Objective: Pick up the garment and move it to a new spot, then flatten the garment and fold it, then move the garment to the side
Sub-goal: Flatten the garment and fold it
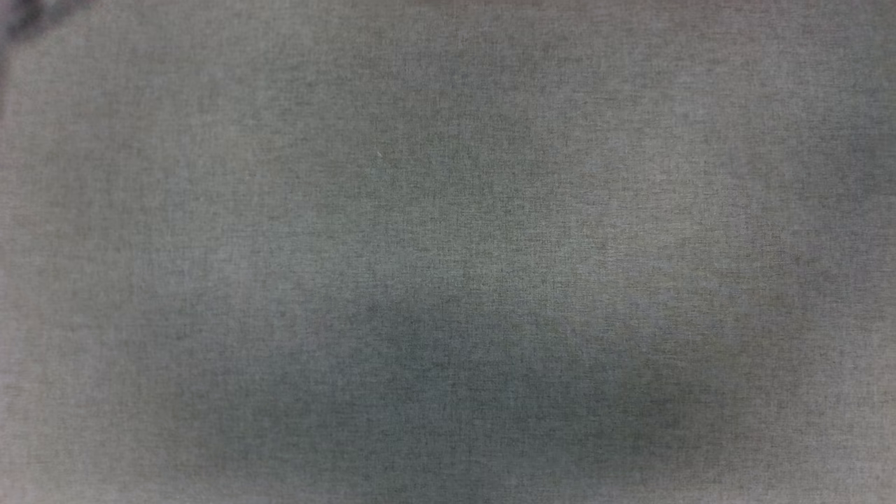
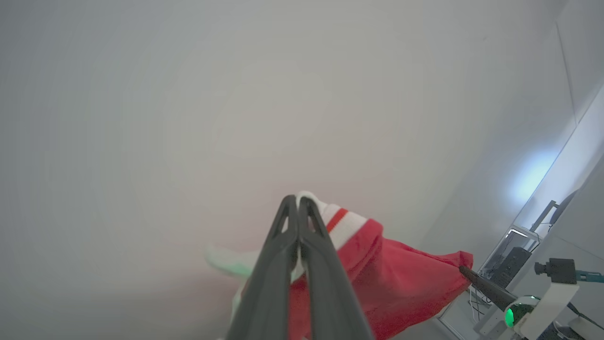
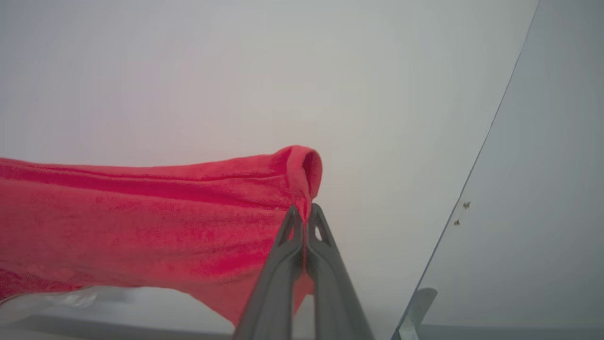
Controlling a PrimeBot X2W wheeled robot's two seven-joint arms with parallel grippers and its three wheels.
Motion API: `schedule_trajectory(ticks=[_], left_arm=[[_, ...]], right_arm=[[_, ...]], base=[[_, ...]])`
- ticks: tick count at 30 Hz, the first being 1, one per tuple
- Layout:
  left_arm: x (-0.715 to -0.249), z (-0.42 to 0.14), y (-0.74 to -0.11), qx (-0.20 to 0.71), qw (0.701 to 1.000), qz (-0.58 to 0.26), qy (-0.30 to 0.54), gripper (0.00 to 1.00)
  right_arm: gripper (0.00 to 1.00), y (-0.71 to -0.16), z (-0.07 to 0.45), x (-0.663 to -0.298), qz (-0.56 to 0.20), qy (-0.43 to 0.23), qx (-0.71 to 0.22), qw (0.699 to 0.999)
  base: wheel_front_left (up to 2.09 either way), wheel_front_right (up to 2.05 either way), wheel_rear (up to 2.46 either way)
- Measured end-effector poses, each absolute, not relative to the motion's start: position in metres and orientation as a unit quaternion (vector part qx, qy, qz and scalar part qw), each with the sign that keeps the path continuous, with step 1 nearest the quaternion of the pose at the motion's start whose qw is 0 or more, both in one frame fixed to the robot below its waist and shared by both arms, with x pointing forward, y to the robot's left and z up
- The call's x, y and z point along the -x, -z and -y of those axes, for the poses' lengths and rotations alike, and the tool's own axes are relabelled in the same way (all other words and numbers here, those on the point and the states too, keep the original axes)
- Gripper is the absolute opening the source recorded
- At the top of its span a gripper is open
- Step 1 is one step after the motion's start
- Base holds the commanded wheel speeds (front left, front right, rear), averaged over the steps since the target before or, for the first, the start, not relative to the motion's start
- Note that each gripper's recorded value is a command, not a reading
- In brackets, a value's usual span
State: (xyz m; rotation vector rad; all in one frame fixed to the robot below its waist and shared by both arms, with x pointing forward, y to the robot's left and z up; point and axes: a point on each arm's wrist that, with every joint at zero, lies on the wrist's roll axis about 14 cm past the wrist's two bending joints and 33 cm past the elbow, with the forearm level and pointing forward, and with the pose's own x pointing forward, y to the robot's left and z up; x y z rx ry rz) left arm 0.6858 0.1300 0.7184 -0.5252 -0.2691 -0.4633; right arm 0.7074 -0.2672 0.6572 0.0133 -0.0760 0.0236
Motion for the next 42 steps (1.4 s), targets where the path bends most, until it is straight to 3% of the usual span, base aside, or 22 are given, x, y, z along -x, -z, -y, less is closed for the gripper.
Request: schedule_trajectory(ticks=[9,17,28,42], left_arm=[[-0.641,-0.113,-0.553,0.321,0.918,-0.037,0.229,0.00],[-0.569,-0.107,-0.491,0.351,0.899,-0.110,0.240,0.00],[-0.465,-0.099,-0.456,0.303,0.893,-0.180,0.281,0.00],[-0.387,-0.119,-0.463,0.307,0.899,-0.175,0.260,0.00]], right_arm=[[0.00,-0.521,0.244,-0.681,-0.102,-0.059,0.001,0.993],[0.00,-0.452,0.248,-0.617,-0.184,-0.095,-0.022,0.978],[0.00,-0.431,0.255,-0.521,-0.250,-0.134,-0.062,0.957],[0.00,-0.436,0.260,-0.420,-0.295,-0.151,-0.088,0.939]], base=[[0.00,0.00,0.00],[0.00,0.00,0.00],[0.00,0.00,0.00],[0.00,0.00,0.00]])
